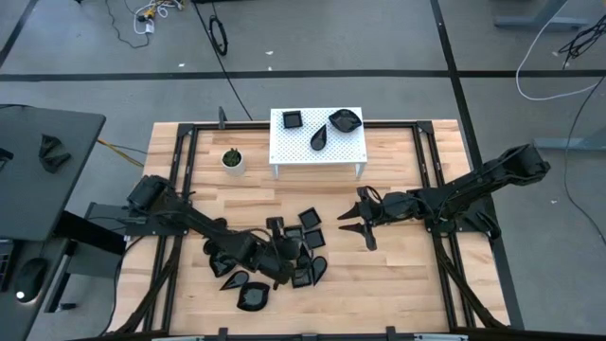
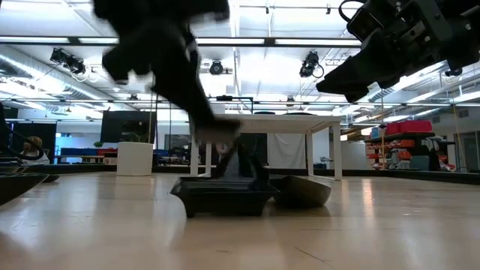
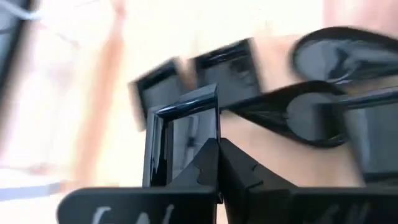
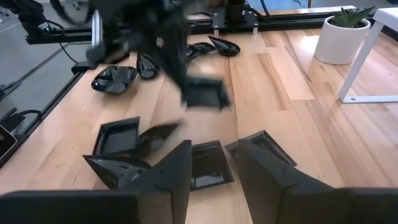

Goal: Pick & Place Mini shaped plates
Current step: Stack the black plate on top of the black plate on the shelf

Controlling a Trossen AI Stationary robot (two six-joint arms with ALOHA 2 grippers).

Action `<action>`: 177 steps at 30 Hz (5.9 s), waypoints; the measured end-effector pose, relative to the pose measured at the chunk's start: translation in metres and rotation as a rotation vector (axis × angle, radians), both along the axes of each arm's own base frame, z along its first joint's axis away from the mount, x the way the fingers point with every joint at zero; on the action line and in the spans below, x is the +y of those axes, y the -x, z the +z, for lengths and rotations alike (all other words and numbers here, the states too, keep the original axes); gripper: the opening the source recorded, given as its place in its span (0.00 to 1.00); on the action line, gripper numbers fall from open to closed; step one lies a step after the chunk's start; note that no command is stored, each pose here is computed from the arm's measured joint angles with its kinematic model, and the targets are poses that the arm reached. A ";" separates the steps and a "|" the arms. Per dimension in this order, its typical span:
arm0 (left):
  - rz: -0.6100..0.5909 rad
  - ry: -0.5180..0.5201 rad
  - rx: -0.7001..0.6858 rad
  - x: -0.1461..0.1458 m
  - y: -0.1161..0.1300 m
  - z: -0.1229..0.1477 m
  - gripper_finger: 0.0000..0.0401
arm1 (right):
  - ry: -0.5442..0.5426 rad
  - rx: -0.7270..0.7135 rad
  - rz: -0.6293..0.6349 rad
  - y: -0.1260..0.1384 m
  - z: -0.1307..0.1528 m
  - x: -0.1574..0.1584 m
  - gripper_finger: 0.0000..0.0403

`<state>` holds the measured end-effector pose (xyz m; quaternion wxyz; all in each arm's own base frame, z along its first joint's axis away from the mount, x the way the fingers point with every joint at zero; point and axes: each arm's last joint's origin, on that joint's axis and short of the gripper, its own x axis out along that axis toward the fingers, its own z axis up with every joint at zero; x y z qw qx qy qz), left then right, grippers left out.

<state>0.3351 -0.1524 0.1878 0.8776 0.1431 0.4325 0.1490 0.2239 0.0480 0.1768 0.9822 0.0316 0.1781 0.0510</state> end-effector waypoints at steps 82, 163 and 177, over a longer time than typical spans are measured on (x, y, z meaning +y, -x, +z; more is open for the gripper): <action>0.234 0.088 -0.124 0.356 -0.021 0.098 0.42 | -0.013 -0.060 -0.001 -0.002 0.006 0.000 0.32; 0.064 -0.113 0.213 0.342 -0.022 0.079 0.20 | -0.013 -0.059 -0.002 -0.002 0.006 0.000 0.32; 0.168 -0.066 0.171 0.352 -0.016 0.079 0.17 | -0.013 -0.059 -0.001 -0.002 0.006 0.000 0.32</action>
